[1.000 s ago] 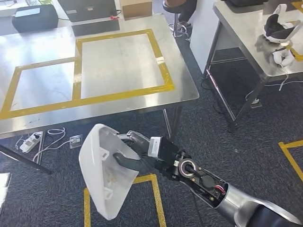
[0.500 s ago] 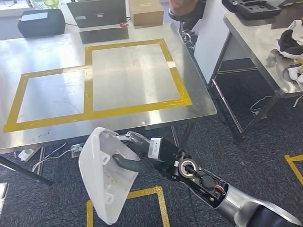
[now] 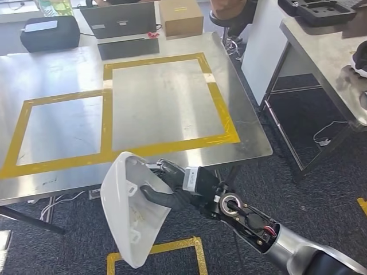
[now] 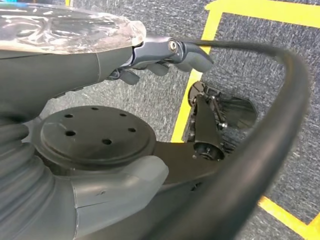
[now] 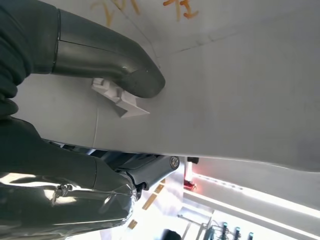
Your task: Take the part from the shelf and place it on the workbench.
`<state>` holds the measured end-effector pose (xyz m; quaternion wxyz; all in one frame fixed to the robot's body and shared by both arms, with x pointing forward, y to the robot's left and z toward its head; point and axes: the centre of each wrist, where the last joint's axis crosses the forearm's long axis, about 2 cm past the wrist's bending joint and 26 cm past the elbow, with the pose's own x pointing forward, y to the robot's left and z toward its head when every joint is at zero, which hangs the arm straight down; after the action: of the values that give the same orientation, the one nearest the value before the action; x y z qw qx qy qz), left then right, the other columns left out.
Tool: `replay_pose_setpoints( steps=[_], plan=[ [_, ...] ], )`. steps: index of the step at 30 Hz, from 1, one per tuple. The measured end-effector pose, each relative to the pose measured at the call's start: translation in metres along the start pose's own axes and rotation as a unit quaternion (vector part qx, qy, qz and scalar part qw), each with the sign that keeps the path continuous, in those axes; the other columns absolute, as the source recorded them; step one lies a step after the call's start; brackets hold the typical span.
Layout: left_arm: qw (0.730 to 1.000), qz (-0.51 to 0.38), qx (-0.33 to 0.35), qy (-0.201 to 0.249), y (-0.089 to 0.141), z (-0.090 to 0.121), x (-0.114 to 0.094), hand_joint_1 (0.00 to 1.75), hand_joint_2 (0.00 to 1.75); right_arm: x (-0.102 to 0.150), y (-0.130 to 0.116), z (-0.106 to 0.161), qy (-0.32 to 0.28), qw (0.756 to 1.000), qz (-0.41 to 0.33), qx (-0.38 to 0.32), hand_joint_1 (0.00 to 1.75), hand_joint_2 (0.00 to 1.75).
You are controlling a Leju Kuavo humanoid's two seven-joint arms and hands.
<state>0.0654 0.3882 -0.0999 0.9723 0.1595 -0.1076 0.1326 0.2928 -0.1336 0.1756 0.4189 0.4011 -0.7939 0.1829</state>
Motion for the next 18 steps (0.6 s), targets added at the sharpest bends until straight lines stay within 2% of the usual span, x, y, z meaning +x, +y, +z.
replay_pose_setpoints(
  steps=[18],
  plan=[
    [1.0, -0.006, 0.003, -0.009, 0.0057, -0.001, 0.0016, 0.0, 1.75, -0.0005, 0.0007, 0.0017, 0.001, 1.0, 0.003, -0.009, 1.75, 1.75]
  ],
)
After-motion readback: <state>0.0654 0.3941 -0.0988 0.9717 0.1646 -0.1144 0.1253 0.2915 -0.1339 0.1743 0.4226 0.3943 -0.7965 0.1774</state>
